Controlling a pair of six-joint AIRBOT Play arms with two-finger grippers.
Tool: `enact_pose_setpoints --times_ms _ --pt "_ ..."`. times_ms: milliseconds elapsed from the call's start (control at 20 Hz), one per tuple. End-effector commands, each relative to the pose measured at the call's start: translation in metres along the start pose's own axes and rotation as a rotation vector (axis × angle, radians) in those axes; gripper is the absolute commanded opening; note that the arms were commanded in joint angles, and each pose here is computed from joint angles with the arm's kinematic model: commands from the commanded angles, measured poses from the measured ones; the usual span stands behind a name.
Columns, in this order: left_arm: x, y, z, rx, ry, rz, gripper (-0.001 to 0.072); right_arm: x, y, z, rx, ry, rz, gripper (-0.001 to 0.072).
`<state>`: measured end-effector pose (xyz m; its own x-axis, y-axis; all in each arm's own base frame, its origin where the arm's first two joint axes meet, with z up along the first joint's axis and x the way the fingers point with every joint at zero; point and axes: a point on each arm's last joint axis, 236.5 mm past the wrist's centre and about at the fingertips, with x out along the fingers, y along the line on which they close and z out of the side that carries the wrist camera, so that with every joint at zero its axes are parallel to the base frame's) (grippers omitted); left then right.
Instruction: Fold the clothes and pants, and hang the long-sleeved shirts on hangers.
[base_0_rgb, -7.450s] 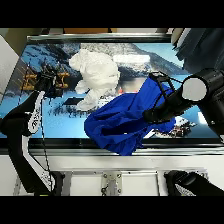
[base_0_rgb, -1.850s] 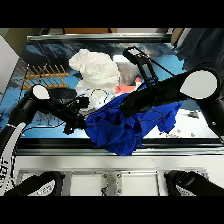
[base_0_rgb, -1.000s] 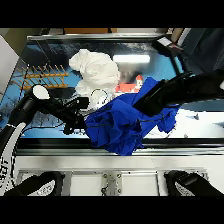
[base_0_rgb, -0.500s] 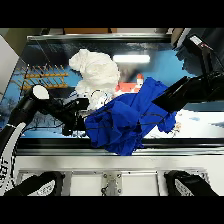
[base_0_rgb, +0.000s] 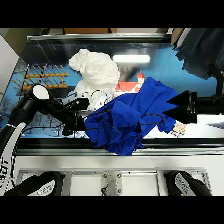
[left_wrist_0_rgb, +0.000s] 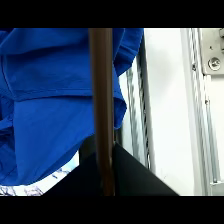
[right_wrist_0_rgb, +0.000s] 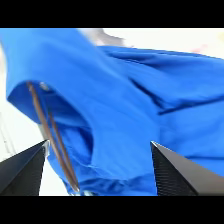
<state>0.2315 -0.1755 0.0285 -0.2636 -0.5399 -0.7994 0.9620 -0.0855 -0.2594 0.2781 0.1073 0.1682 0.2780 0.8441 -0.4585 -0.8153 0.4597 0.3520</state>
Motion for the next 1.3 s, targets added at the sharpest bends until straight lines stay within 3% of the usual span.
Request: enact_pose_setpoints --times_ms 0,350,1250 --pt "0.0 -0.003 0.0 -0.001 0.002 -0.012 0.0009 0.016 0.012 -0.02 -0.059 -0.106 0.129 0.072" --pt "0.0 -0.003 -0.001 0.0 0.002 -0.015 0.0009 0.057 0.036 -0.03 -0.096 -0.072 0.279 0.072" --pt "0.0 -0.004 -0.001 -0.001 0.002 -0.017 0.0009 0.082 0.044 -0.031 -0.113 -0.041 0.308 0.072"
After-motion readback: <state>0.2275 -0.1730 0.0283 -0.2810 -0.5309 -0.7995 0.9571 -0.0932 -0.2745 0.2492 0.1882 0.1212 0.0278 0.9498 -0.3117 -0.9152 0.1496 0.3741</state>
